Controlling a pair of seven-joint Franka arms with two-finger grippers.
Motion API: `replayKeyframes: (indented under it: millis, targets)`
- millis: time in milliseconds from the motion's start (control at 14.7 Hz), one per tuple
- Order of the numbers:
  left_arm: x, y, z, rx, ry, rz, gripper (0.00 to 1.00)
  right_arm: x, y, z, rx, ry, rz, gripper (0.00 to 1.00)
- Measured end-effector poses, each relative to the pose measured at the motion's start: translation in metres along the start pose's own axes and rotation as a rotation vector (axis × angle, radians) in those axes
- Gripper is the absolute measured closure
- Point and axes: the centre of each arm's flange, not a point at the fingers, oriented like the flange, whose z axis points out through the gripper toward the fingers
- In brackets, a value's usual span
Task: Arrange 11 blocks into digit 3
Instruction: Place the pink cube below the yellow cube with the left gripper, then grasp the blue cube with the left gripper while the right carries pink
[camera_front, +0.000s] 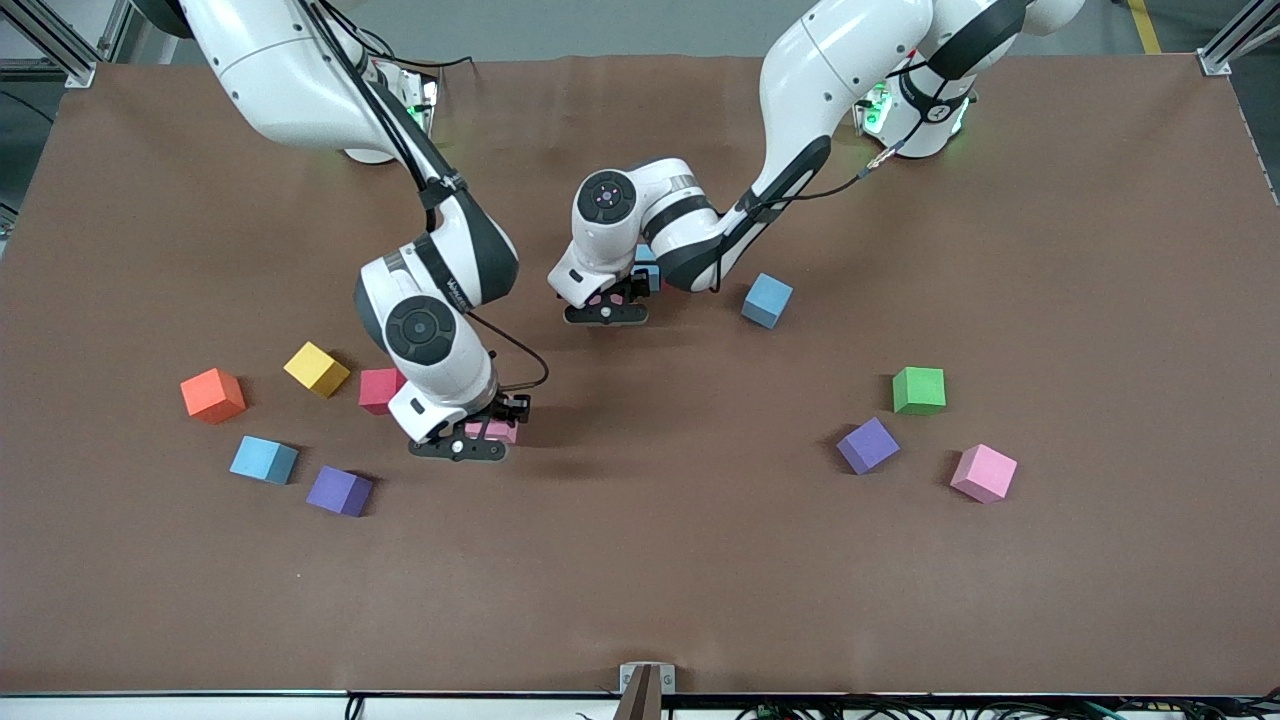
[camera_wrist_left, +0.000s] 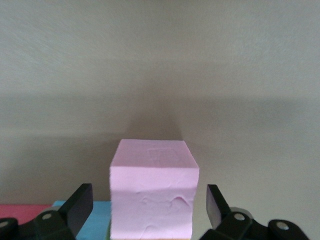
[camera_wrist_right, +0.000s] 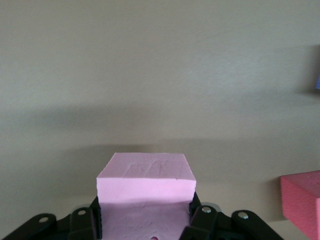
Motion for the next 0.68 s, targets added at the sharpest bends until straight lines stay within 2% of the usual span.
replayKeyframes:
  millis: [408,679]
  targets:
    - [0.022,-0.016,-0.086,0.034,0.065,-0.041,0.0,-0.015,-0.033,0.005,0.003,-0.003,-0.066,0.43]
    - [0.075,-0.08,-0.15,0.094,0.027,-0.219,0.0,-0.035,-0.069,0.009,0.032,-0.019,-0.101,0.43]
